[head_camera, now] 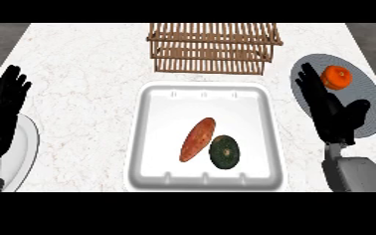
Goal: Pick the sweet potato from the tray and place it in the tiered shelf
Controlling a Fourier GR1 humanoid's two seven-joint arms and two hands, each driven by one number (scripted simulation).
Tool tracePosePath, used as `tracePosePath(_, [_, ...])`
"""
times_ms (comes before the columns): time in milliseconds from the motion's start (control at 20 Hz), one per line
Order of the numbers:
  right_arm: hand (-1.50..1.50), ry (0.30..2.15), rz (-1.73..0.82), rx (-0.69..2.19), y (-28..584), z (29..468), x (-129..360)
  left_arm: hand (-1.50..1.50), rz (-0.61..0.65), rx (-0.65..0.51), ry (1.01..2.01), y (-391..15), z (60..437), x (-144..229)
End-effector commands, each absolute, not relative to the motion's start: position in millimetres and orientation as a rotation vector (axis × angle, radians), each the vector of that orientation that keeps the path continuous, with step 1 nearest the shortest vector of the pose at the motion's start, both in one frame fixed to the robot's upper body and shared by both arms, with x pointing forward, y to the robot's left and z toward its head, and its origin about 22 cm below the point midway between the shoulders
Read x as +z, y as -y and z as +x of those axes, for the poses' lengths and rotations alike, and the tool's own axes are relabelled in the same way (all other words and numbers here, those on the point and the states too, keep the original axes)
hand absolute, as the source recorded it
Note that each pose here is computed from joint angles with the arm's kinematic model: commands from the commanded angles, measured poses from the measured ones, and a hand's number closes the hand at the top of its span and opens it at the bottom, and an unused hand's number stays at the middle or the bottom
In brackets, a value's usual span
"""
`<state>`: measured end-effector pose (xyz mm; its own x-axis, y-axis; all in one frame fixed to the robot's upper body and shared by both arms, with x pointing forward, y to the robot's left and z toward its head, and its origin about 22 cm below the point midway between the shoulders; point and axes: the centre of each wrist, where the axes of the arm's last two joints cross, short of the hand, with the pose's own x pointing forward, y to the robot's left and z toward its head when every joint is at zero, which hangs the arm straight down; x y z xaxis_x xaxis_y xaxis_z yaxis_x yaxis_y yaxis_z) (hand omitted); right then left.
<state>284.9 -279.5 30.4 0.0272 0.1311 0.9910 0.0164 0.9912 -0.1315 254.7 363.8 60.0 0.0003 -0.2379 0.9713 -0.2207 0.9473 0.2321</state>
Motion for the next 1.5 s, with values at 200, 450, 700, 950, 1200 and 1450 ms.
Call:
tracePosePath(200, [1.5, 1.711, -0.08, 0.015, 141, 308, 81, 0.0, 0.289, 0.02, 1.648, -306, 257, 64])
tracePosePath(450, [-1.5, 1.643, -0.159, -0.365, 137, 289, 74, 0.0, 0.24, 0.033, 1.615, -279, 258, 48])
tracePosePath(700, [-1.5, 1.782, -0.075, -0.134, 132, 240, 86, 0.0, 0.241, 0.036, 1.606, -275, 249, 42])
tracePosePath(950, [-1.5, 1.61, -0.185, 0.31, 133, 240, 100, 0.0, 0.272, 0.045, 1.598, -276, 259, 58])
tracePosePath(1200, [-1.5, 1.45, -0.35, 0.599, 112, 241, 128, 0.0, 0.26, 0.041, 1.607, -273, 257, 60])
tracePosePath(1450, [-1.5, 1.251, -0.606, 0.821, 94, 248, 154, 0.0, 0.251, 0.023, 1.589, -269, 251, 51])
